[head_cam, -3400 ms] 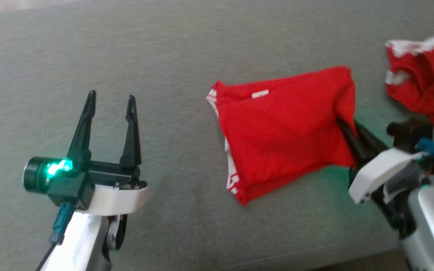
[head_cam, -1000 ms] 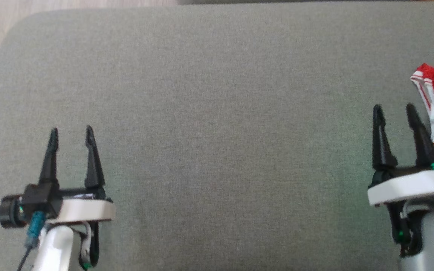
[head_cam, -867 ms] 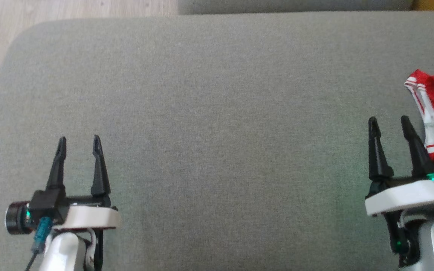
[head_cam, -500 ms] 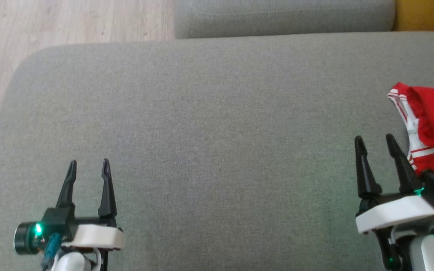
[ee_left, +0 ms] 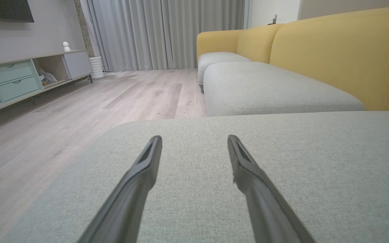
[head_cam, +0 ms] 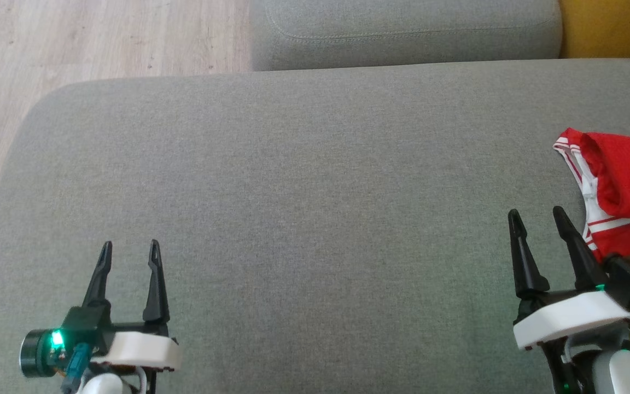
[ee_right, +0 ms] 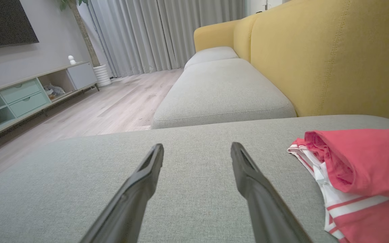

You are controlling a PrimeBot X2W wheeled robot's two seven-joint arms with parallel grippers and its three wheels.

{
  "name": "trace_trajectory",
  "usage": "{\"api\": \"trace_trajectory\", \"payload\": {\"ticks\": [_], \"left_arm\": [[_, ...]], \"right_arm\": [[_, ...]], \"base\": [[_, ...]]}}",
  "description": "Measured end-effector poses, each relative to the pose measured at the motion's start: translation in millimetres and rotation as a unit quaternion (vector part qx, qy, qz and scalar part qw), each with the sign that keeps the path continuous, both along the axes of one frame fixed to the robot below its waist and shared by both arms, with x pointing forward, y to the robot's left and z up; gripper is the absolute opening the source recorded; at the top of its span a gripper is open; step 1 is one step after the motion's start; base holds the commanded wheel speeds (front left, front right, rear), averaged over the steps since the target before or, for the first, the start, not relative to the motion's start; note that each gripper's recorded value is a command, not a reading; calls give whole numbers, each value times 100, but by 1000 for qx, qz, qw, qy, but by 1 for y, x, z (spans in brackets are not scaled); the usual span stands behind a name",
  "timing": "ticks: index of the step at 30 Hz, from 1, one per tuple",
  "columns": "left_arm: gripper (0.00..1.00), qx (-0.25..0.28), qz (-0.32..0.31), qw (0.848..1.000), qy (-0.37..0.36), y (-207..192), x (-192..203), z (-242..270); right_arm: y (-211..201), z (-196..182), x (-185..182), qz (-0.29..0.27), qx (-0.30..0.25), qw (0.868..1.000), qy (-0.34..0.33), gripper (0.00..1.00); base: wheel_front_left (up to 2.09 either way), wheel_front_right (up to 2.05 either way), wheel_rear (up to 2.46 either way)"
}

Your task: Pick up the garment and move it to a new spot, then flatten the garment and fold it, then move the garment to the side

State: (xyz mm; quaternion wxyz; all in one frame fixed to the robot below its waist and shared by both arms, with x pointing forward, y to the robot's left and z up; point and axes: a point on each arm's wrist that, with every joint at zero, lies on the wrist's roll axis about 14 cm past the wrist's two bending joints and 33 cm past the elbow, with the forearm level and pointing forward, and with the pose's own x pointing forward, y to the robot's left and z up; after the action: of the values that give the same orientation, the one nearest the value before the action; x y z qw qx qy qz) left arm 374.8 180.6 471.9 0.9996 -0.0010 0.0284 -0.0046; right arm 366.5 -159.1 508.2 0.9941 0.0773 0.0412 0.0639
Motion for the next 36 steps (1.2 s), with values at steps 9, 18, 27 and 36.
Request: {"api": "trace_trajectory", "payload": {"ticks": [9, 18, 27, 36], "left_arm": [[100, 2, -3, 1000, 5, -3, 1, -2], [100, 5, -5, 1000, 5, -4, 1, -2], [0, -13, 5, 998, 68, -5, -18, -39], [0, -68, 17, 994, 81, -4, -18, -41]], "right_arm": [[-1, -4, 0, 0, -5, 1000, 10, 100], [-1, -4, 0, 0, -5, 1000, 10, 100], [-2, -42, -15, -3, 12, 997, 74, 0], [-1, -42, -15, -9, 66, 995, 77, 0]], "base": [[0, 0, 0], [0, 0, 0], [0, 0, 0], [0, 0, 0]]}}
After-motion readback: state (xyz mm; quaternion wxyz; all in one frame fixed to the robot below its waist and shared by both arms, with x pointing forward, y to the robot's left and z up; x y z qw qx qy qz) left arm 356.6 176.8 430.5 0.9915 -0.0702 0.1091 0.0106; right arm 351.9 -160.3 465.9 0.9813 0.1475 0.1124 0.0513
